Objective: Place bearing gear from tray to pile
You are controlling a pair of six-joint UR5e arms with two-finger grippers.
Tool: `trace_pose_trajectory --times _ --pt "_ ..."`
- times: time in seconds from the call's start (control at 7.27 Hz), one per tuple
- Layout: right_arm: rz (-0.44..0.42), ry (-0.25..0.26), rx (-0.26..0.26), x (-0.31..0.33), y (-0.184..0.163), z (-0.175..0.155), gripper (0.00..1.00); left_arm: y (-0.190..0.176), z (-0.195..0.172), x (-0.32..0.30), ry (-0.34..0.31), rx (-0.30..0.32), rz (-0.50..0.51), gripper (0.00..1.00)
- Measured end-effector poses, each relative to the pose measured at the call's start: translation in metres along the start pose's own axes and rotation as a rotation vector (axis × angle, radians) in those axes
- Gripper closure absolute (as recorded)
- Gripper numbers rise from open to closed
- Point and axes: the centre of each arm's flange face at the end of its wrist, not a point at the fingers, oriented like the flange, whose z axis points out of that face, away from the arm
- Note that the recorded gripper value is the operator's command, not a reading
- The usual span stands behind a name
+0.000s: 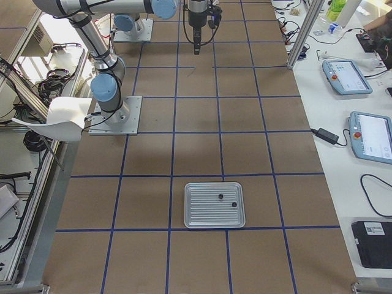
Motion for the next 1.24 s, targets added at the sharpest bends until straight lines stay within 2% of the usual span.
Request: trace_pose_trajectory --times 0.28,0.41,0.69,1.24 --pt "-0.035 0.083 -0.026 0.04 -0.014 0.009 0.0 0.0 0.0 0.0 -0.002 0.0 0.001 0.0" --pt "-0.045 0.1 -0.044 0.076 -0.021 0.014 0.0 0.0 0.0 0.0 -0.003 -0.001 0.001 0.0" --pt "-0.076 0.095 -0.07 0.163 -0.035 0.03 0.0 0.0 0.0 -0.001 -0.004 0.0 0.001 0.0" --pt "-0.266 0.095 -0.037 0.338 -0.067 0.097 0.0 0.0 0.0 0.0 -0.001 0.001 0.0 0.0"
